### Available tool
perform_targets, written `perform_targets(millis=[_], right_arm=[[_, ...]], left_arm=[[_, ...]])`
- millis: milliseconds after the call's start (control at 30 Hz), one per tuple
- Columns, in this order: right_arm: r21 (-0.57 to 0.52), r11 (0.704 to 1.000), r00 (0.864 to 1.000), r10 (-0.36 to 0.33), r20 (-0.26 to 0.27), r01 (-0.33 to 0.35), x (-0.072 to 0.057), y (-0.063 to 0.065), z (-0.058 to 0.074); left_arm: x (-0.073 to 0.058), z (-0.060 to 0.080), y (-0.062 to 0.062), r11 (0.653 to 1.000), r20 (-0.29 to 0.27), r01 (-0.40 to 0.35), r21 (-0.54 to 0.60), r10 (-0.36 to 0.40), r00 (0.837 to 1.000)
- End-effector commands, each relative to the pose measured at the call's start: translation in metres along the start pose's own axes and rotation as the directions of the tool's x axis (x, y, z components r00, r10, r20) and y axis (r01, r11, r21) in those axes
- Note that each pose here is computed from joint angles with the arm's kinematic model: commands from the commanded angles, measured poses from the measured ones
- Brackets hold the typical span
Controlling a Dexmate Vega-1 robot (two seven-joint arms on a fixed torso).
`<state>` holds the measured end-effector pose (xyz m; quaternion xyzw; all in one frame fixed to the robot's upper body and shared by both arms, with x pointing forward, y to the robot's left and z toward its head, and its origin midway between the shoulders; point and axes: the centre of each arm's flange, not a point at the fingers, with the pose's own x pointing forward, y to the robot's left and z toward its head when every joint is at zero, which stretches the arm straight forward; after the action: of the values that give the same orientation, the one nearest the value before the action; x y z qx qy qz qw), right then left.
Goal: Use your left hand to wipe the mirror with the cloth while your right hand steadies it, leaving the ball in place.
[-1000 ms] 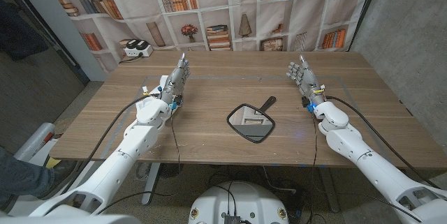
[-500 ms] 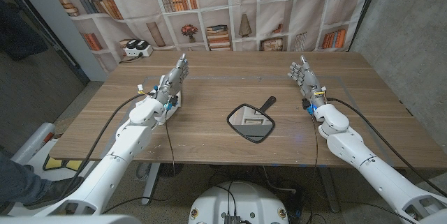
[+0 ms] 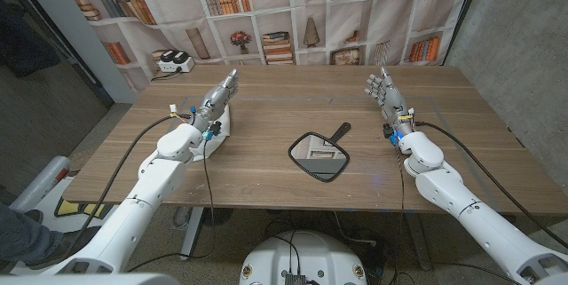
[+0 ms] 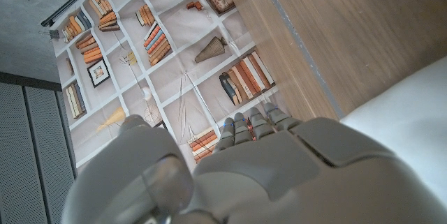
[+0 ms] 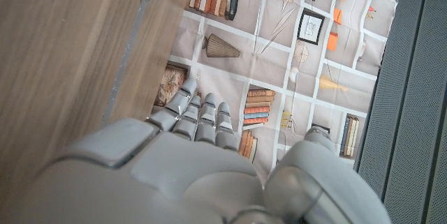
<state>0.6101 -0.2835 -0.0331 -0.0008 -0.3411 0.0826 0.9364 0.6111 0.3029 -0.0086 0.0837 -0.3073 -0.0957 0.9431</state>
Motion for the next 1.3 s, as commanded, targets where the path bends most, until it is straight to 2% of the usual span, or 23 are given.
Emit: perform_targets(millis=[33, 367, 567, 767, 1167, 1300], right_arm=[[-0.034, 0.998, 0.998, 0.049, 0.046, -0.047, -0.001, 0.016, 0.014], [-0.046, 0.997, 0.995, 0.072, 0.065, -0.069, 0.0, 0.026, 0.016], [-0.067, 0.995, 0.994, 0.079, 0.071, -0.075, 0.002, 0.035, 0.016], [-0.067, 0.995, 0.994, 0.081, 0.069, -0.077, 0.003, 0.036, 0.016], [-0.055, 0.997, 0.996, 0.059, 0.07, -0.055, 0.002, 0.038, 0.012], [-0.053, 0.997, 0.996, 0.057, 0.065, -0.054, 0.002, 0.038, 0.012]], left_arm=[[-0.016, 0.005, 0.006, 0.987, 0.014, -0.032, 0.159, 0.03, 0.999], [-0.029, 0.018, 0.011, 0.942, 0.019, -0.086, 0.325, 0.085, 0.996], [-0.036, 0.017, 0.016, 0.921, 0.021, -0.106, 0.374, 0.106, 0.994], [-0.043, 0.018, 0.021, 0.889, 0.044, -0.152, 0.433, 0.147, 0.988], [-0.051, 0.023, 0.024, 0.779, 0.069, -0.192, 0.596, 0.189, 0.98], [-0.051, 0.024, 0.025, 0.743, 0.041, -0.181, 0.644, 0.202, 0.979]])
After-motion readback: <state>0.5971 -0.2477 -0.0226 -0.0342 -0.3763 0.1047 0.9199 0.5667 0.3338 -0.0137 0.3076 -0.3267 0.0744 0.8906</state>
